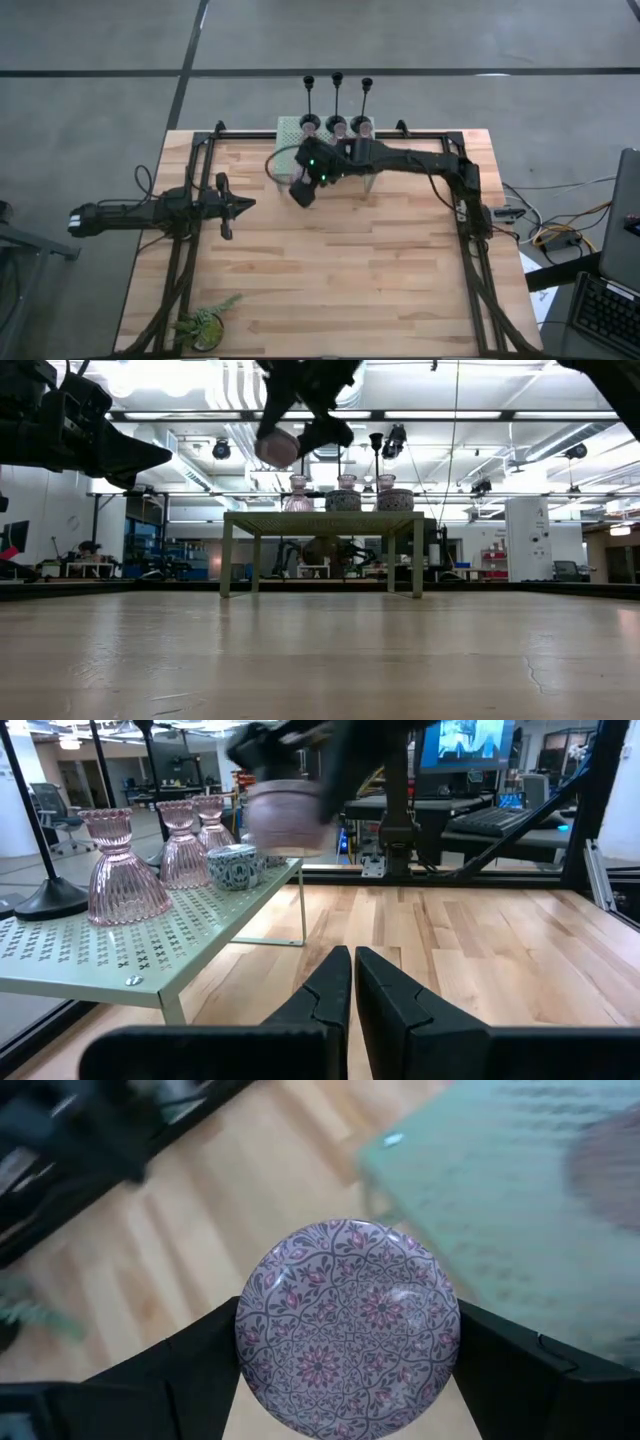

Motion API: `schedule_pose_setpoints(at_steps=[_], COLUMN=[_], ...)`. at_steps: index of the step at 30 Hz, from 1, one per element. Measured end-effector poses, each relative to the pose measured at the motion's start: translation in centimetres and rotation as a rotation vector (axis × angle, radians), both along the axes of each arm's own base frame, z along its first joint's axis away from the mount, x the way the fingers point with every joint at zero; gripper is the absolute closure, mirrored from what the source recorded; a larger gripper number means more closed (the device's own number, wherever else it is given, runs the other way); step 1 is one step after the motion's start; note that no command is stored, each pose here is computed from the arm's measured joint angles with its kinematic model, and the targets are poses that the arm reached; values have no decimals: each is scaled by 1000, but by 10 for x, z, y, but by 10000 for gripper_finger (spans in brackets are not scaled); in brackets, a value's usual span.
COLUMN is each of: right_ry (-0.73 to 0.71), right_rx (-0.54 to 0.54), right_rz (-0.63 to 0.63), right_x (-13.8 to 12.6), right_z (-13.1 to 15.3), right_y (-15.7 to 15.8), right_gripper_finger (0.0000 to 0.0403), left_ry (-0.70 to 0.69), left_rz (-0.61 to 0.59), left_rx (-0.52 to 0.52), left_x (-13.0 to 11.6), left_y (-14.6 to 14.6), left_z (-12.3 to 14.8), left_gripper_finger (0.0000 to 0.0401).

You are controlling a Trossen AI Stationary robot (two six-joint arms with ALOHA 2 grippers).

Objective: Pick & Place candle stick holders
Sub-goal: Put the pink scented candle on the shelf

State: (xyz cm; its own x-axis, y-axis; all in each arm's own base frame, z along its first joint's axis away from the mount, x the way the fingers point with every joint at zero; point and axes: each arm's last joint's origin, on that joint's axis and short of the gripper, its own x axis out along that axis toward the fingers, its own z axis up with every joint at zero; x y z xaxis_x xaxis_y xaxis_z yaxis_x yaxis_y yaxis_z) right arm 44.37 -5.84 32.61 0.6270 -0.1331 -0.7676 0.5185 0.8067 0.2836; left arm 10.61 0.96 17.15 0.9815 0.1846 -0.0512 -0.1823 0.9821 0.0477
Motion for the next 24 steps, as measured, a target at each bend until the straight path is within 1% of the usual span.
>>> schedule_pose_setpoints(at_steps=[5,10,12,14,17,20,24], right_ry=[-9,35,43,42,31,83,114], right_rx=[14,27,28,28,22,-9,-13], right_rz=[-66,-113,-128,-145,-183,-229,-236], right_x=[0,11,14,14,13,9,7], right_z=[-2,-24,-29,-27,-23,-26,-31], right_y=[-20,-42,-50,-57,-65,-70,-72], right_gripper_finger=[101,101,101,101,101,101,101], left_ry=[-1,-3,-3,-2,2,2,4], left_rz=[0,0,0,0,0,0,0], left_rx=[0,0,0,0,0,0,0], left_x=[0,0,0,0,0,0,0], left_y=[0,0,0,0,0,0,0], left_z=[0,0,0,0,0,0,0], left_gripper_finger=[378,378,378,378,378,378,378])
